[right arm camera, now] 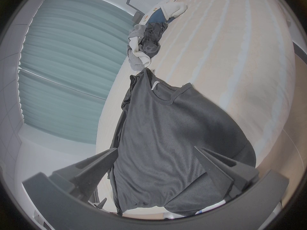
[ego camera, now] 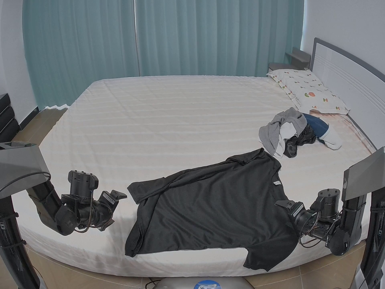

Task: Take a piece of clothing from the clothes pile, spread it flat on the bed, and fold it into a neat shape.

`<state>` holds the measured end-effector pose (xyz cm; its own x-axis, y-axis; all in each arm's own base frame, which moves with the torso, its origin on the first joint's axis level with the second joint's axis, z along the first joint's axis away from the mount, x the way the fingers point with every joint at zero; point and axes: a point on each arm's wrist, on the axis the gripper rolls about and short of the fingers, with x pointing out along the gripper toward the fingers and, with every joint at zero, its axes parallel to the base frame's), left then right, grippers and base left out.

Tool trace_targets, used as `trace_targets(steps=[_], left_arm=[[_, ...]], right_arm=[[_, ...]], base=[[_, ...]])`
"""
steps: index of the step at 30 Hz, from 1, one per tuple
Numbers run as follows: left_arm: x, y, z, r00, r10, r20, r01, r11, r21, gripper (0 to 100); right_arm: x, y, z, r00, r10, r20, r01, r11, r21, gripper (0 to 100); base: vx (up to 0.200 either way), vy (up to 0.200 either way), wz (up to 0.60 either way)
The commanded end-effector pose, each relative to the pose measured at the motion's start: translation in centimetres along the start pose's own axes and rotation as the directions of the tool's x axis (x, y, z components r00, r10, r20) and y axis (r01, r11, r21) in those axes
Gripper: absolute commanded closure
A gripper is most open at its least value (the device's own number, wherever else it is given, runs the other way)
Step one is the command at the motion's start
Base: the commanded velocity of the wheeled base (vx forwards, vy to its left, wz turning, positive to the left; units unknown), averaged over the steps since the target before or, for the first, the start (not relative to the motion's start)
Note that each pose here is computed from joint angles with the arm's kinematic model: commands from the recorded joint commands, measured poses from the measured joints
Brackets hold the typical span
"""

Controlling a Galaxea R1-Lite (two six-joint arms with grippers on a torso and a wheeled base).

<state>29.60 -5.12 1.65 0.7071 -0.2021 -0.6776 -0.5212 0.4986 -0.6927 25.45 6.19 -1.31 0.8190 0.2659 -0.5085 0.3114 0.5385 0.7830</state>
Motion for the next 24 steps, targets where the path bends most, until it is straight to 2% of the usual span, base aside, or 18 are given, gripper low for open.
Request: trace_targets(steps=[1,8,19,21,23,24], left_arm=[[0.2,-0.1,0.0,1.0,-0.001,-0.001,0.001,1.0,-0.001,0],[0.6,-0.4,0.2,1.0,-0.011,0.007,0.011,1.0,0.001,0],[2.2,-2.8,1.7,0.994,-0.071,0.079,0.07,0.997,0.019,0],[3.0,-3.8,2.2,0.989,-0.093,0.111,0.086,0.994,0.067,0],[3.0,-3.8,2.2,0.989,-0.093,0.111,0.086,0.994,0.067,0],[3.8,-4.4,2.4,0.988,-0.1,0.118,0.083,0.986,0.147,0]], right_arm=[[0.1,0.0,-0.1,1.0,0.005,0.0,-0.005,1.0,-0.002,0],[0.4,-0.3,-0.4,1.0,-0.012,-0.013,0.012,1.0,-0.004,0],[0.8,-0.7,-0.6,1.0,-0.023,-0.021,0.023,1.0,-0.001,0],[1.0,-0.8,-0.7,0.999,-0.025,-0.027,0.025,1.0,-0.003,0],[1.0,-0.8,-0.7,0.999,-0.025,-0.027,0.025,1.0,-0.003,0],[1.1,-0.8,-1.0,0.999,-0.03,-0.036,0.029,1.0,-0.007,0]], base=[[0.0,-0.2,0.0],[0.0,-0.2,0.0],[0.0,0.0,0.0],[0.0,0.0,0.0],[0.0,0.0,0.0],[0.0,0.0,0.0]])
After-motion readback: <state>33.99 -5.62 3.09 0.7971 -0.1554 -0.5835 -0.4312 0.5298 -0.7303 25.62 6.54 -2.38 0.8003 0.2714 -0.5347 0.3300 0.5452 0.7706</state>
